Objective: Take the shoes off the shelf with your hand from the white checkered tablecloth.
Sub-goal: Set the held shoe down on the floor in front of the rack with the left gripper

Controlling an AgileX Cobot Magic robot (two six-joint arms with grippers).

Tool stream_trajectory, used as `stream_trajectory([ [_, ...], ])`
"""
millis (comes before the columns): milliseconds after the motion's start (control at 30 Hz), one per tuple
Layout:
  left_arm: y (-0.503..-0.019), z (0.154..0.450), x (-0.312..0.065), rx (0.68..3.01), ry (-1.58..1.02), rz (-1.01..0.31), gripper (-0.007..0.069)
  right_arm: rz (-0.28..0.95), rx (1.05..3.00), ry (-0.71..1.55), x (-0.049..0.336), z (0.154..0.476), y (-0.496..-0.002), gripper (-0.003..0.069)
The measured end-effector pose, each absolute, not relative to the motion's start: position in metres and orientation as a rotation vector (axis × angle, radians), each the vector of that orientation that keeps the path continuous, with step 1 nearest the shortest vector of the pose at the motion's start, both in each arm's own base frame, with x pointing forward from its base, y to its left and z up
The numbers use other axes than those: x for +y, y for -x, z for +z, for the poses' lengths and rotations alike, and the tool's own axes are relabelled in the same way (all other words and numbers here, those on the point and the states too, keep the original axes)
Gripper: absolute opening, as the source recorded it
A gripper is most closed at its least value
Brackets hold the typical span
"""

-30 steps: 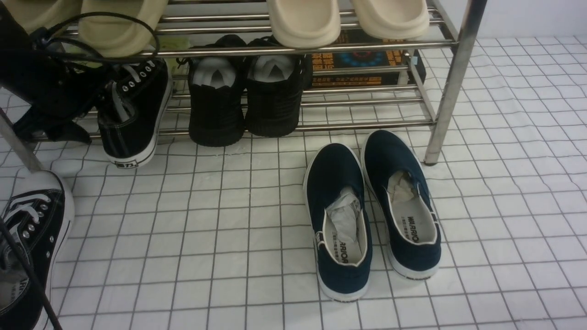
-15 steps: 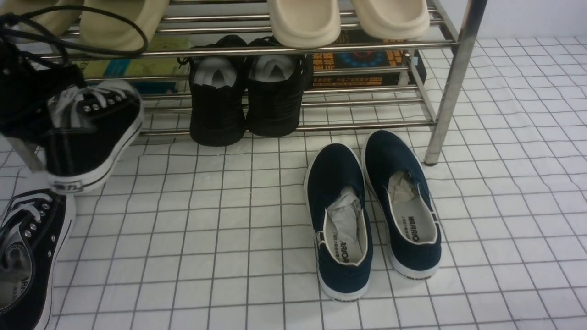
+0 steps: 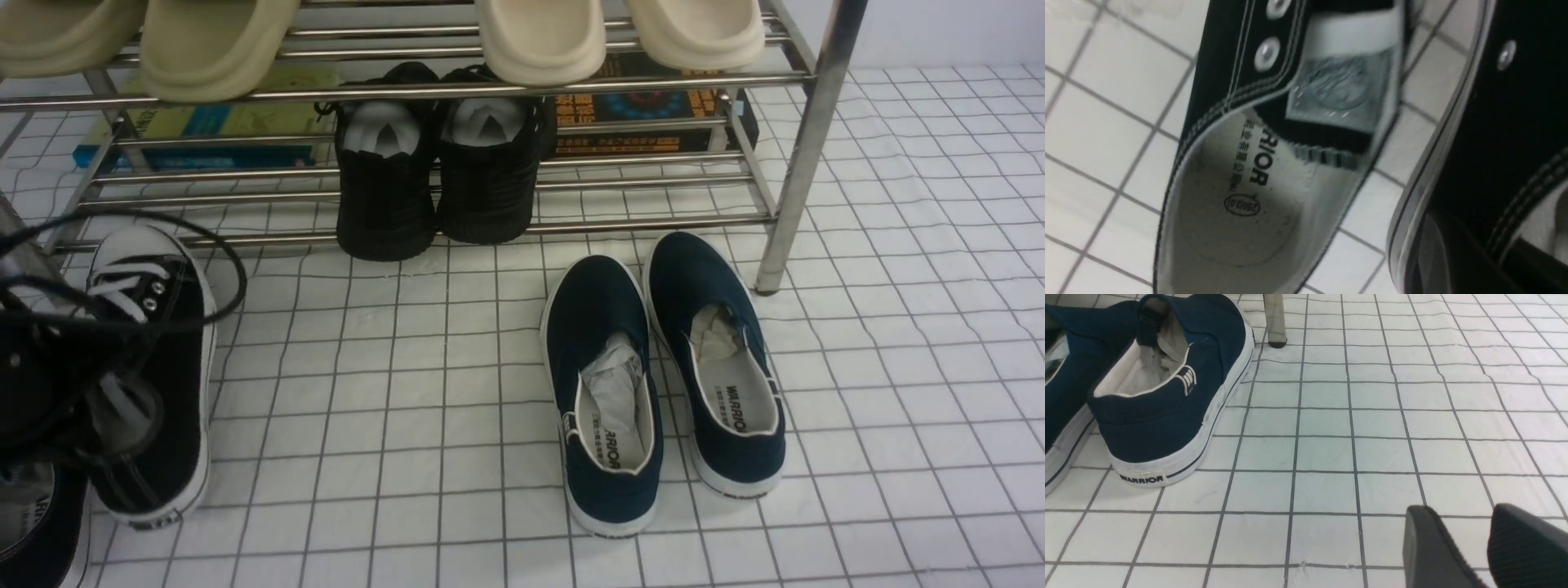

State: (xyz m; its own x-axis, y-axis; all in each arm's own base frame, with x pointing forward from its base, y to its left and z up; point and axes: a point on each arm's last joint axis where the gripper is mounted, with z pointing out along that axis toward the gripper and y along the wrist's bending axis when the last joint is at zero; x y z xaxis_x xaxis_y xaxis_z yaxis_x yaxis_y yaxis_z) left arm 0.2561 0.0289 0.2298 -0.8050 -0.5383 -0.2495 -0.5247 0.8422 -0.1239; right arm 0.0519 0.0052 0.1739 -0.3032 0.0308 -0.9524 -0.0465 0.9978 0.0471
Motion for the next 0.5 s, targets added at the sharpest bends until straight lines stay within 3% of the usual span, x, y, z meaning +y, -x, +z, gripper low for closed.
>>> stream_trajectory([
  [267, -0.2522, 0.22, 0.0285, 2.747, 0.799, -0.07, 0.0043, 0.076, 1.877, 0.011, 0.0052, 0.1739, -0.0519, 0.0238],
  [367, -0.2524, 0.2201, 0.0271, 2.755, 0.776, -0.088, 0.0087, 0.076, 1.877, 0.011, 0.0052, 0.1739, -0.0519, 0.0238],
  [500, -0.2493, 0.2293, 0.0232, 2.755, 0.712, -0.139, 0.0218, 0.076, 1.877, 0.011, 0.0052, 0.1739, -0.0519, 0.0238],
])
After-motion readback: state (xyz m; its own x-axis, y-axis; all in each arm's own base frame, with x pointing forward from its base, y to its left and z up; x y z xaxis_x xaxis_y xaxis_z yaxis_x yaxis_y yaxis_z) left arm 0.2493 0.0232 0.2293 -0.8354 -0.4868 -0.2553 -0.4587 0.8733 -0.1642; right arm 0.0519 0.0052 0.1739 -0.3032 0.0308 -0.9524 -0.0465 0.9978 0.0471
